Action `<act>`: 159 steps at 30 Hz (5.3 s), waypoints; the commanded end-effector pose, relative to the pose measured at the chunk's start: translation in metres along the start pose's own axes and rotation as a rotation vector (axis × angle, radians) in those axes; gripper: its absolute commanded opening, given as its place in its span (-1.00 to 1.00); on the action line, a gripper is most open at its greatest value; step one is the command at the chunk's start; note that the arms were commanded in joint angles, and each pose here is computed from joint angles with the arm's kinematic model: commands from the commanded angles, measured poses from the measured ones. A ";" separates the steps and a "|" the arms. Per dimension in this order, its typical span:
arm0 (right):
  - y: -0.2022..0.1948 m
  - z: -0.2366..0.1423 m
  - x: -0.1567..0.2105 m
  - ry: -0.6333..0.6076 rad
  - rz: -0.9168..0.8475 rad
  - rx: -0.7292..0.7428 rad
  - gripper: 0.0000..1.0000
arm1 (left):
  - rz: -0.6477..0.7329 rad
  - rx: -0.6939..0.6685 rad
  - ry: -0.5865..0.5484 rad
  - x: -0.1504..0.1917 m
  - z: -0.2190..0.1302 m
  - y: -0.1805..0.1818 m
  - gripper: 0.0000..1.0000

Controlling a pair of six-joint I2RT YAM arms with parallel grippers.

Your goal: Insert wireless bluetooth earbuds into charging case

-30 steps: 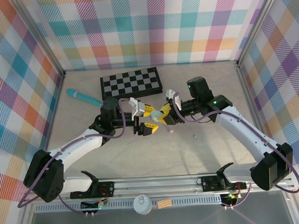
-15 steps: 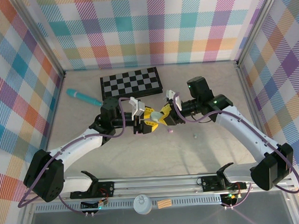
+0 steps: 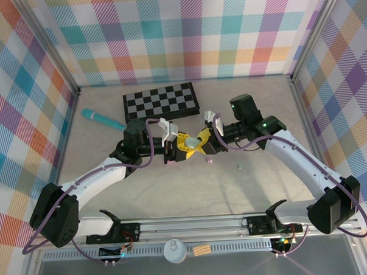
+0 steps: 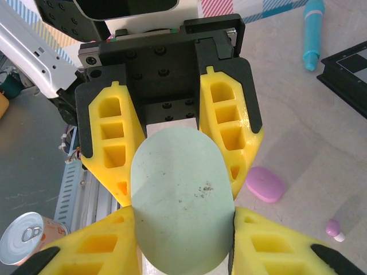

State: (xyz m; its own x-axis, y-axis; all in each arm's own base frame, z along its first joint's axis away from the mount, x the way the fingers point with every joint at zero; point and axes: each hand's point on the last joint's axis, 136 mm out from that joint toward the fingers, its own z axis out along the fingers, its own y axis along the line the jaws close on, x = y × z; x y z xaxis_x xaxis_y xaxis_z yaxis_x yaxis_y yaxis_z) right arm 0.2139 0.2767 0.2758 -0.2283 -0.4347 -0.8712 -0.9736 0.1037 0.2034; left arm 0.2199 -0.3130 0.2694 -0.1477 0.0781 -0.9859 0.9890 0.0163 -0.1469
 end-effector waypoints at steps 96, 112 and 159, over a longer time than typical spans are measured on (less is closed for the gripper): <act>-0.012 -0.021 -0.034 -0.109 -0.083 0.135 -1.00 | 0.045 0.043 -0.079 -0.029 0.004 -0.004 0.11; -0.025 -0.019 -0.033 -0.095 -0.105 0.234 -1.00 | 0.015 0.044 -0.094 -0.030 0.005 -0.002 0.12; -0.029 -0.024 -0.034 -0.097 -0.156 0.319 -1.00 | -0.011 0.054 -0.106 -0.032 0.008 0.002 0.06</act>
State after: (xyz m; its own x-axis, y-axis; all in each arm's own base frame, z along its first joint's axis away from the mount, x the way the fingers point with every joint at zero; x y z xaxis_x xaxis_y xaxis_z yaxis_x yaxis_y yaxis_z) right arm 0.2525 0.2661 0.3000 -0.1133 -0.3970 -0.9108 -0.9423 0.3337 -0.0282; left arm 0.2275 -0.3204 0.2848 -0.1972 -0.0017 -0.9804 0.9803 -0.0079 -0.1972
